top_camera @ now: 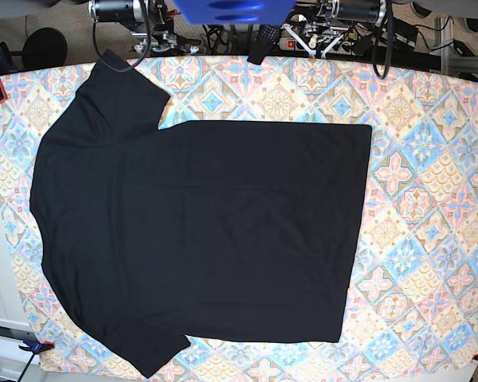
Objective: Fold the T-shirt properly
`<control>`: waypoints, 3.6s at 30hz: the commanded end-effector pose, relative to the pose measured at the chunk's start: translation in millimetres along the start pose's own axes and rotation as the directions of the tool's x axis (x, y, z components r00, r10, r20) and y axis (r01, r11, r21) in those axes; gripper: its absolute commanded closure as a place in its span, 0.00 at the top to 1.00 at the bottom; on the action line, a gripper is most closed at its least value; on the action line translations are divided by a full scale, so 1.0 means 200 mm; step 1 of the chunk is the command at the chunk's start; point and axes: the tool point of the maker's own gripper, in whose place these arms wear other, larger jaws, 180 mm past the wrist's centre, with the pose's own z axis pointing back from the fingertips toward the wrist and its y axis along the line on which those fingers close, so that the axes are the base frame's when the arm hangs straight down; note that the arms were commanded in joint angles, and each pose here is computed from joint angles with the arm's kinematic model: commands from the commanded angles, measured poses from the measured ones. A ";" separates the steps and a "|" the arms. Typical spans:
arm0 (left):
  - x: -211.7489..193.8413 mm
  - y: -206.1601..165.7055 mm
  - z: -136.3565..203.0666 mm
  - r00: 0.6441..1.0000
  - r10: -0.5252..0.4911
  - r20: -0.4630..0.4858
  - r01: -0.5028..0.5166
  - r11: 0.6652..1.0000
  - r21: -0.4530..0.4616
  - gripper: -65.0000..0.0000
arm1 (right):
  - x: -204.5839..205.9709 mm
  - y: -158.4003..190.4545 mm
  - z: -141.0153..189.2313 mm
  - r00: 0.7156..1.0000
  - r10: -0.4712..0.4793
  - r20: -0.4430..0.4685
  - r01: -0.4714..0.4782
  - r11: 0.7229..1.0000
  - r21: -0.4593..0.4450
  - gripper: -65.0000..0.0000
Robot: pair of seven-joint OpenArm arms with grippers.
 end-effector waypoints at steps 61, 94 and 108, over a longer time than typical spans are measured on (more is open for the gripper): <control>-0.71 0.35 0.14 0.988 -0.016 -0.153 0.032 0.994 0.103 0.02 | -0.66 -0.36 0.35 0.994 0.075 -0.086 -0.082 0.993 -0.086 0.00; -0.27 0.64 1.02 0.911 -0.109 0.398 0.086 0.993 0.074 0.02 | -0.54 -0.89 1.13 0.971 0.206 0.124 -0.158 0.934 -0.320 0.00; 0.29 0.47 1.38 0.818 -0.045 0.574 0.087 0.995 -0.047 0.02 | -0.06 -0.84 1.28 0.911 0.294 0.288 -0.187 0.919 -0.347 0.00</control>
